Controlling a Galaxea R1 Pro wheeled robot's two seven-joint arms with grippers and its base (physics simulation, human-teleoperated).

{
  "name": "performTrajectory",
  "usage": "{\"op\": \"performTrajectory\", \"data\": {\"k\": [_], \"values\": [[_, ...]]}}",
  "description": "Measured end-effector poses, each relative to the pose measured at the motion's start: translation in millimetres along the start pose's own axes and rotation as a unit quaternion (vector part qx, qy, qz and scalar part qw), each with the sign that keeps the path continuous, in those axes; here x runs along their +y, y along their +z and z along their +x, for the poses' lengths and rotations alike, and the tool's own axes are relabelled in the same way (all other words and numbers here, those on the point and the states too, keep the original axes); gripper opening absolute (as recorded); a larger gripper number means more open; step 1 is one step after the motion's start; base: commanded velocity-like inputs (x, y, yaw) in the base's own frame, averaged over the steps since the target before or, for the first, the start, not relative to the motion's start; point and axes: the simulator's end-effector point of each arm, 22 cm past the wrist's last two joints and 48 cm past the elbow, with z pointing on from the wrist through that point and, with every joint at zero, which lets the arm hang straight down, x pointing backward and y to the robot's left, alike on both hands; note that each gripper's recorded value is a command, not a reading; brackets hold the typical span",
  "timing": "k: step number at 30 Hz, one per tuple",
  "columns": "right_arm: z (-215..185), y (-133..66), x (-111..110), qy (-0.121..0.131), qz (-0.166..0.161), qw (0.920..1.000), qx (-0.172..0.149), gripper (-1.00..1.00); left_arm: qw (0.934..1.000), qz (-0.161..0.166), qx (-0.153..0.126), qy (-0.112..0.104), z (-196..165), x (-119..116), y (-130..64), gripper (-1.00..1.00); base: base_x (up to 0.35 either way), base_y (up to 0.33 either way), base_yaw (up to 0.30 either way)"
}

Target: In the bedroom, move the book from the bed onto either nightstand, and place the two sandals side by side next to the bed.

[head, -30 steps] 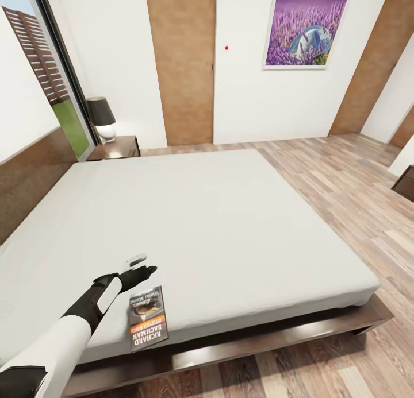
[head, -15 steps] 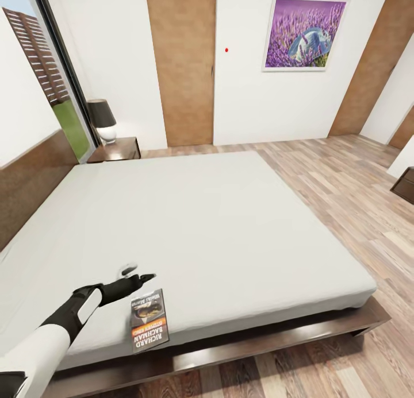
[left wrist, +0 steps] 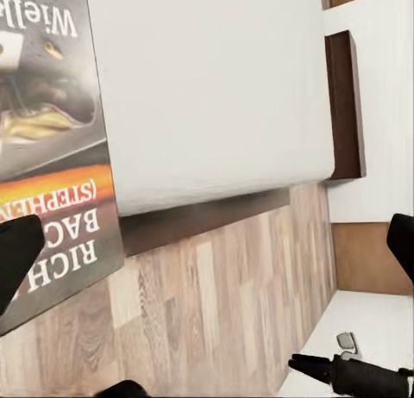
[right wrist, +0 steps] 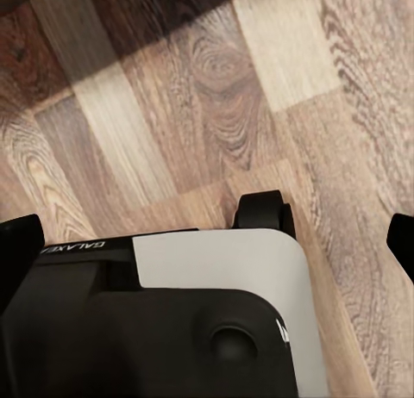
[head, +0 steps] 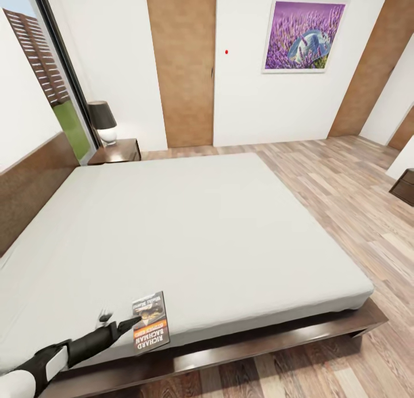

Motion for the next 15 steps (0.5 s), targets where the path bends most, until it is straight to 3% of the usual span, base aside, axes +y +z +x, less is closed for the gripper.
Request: {"op": "performTrajectory", "data": {"k": [7, 15], "values": [[-0.7, -4.6, 1.2, 0.0, 0.0, 1.0, 0.0, 1.0, 0.9998, -0.002, 0.0, 0.019, 36.6, 11.0, -19.3, 1.0, 0.0, 0.0, 0.043], [-0.6, -4.5, 1.3, -0.001, 0.0, 1.0, 0.0, 1.0, 0.9999, -0.006, 0.003, 0.016, 49.7, 16.3, -24.2, 1.0, 0.0, 0.0, 0.256]]}}
